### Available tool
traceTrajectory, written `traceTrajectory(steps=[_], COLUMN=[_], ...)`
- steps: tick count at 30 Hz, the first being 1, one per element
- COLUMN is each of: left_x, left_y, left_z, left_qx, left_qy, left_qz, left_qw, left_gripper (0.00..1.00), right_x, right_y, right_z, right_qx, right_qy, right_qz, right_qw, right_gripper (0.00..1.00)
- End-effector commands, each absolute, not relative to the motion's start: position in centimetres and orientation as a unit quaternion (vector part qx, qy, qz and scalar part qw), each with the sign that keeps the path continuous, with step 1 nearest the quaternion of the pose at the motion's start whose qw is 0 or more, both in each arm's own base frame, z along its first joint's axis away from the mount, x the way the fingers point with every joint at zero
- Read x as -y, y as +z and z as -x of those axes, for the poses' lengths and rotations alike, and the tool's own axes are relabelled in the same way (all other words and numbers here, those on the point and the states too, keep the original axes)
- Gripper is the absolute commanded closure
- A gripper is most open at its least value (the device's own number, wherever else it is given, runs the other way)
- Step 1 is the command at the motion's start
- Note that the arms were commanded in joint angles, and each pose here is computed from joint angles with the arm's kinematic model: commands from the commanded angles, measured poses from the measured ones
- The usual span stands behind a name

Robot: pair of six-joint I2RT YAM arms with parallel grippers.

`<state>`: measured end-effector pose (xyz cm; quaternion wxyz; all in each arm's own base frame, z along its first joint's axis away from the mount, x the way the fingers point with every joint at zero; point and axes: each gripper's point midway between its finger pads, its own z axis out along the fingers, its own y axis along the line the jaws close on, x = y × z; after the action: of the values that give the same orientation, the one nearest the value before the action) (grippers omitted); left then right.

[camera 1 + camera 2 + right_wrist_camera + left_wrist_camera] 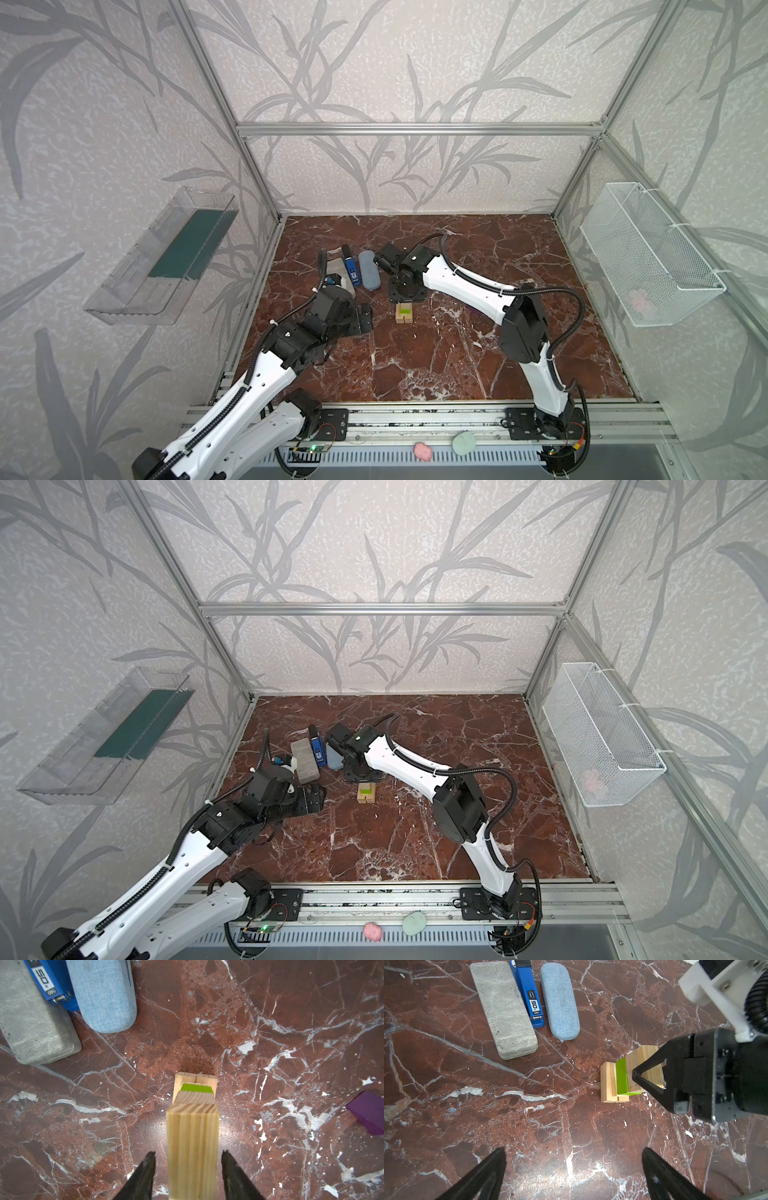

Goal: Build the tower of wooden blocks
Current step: 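Set the wooden block on the stack and open the right gripper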

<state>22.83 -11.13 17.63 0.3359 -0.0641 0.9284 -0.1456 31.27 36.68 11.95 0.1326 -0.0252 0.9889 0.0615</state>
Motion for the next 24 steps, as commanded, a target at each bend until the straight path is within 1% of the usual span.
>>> traceTrajectory(steps=[1,24], left_x=[11.04,11.16], left_y=[18.18,18.36], left_z=[-22.9,-22.91], left_qx=[-0.925,-0.924], left_qy=[-0.152,-0.155], left_qz=[0.074,0.073], left_qw=[0.34,0.341], left_gripper=[0.01,0.0], right_x=[-36.72,-36.91], right_y=[13.73,13.54], right_z=[-31.02,-30.54], right_qx=[-0.987,-0.986], right_qy=[0.084,0.101], right_qz=[0.018,0.014], right_qw=[0.139,0.132], right_gripper=[0.47,0.46])
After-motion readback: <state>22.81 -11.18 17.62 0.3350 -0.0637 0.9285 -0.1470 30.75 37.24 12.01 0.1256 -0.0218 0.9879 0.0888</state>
